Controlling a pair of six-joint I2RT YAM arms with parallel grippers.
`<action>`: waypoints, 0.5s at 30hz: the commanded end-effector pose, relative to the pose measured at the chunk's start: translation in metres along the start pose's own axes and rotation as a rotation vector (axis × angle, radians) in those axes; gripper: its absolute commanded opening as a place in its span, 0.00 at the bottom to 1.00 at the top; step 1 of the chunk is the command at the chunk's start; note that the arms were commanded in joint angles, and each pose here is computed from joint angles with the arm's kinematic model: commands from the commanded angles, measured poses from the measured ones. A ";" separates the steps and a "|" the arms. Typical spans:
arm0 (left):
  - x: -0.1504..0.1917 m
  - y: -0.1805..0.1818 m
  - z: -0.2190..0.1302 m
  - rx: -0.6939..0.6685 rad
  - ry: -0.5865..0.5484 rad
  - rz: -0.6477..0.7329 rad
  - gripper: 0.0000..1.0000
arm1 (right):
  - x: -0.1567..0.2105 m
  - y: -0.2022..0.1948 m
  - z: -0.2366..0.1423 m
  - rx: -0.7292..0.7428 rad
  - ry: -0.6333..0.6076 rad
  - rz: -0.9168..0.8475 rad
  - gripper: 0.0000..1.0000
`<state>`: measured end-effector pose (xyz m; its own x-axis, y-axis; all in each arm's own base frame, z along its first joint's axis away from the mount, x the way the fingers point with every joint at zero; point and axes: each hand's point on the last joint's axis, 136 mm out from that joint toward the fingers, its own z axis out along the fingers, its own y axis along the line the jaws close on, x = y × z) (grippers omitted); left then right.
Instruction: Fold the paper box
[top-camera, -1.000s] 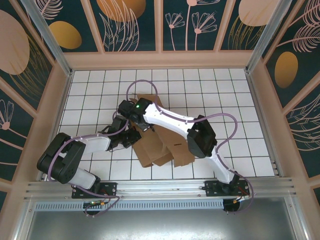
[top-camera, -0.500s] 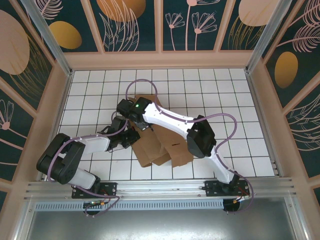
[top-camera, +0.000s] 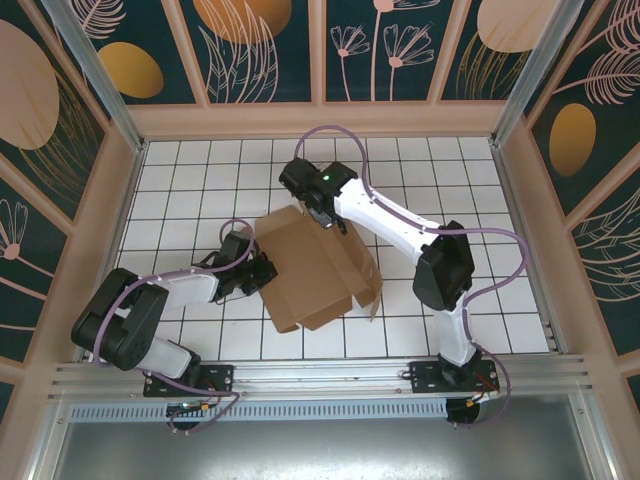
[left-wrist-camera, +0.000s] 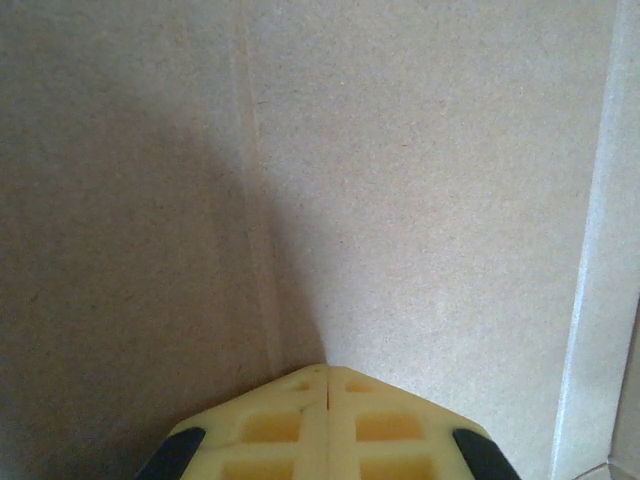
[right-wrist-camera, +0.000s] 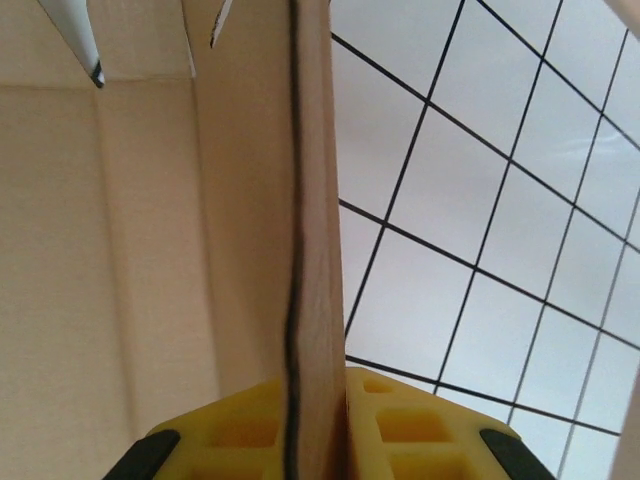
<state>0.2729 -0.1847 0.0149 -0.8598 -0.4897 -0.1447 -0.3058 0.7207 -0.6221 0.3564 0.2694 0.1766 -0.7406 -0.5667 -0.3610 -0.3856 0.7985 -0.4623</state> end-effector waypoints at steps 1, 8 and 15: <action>0.001 0.026 -0.003 -0.113 -0.006 0.002 0.00 | -0.001 -0.020 0.007 0.146 -0.015 -0.062 0.14; 0.000 0.026 -0.007 -0.113 -0.014 0.010 0.00 | 0.002 -0.019 0.018 0.112 -0.010 -0.066 0.26; 0.000 0.027 -0.008 -0.116 -0.019 0.012 0.00 | 0.007 -0.020 0.020 0.069 -0.020 -0.038 0.26</action>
<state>0.2716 -0.1758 0.0151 -0.8539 -0.4923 -0.1690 -0.3119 0.7439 -0.5911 0.3711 0.2462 0.1561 -0.7236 -0.6128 -0.3175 -0.3832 0.7393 -0.5537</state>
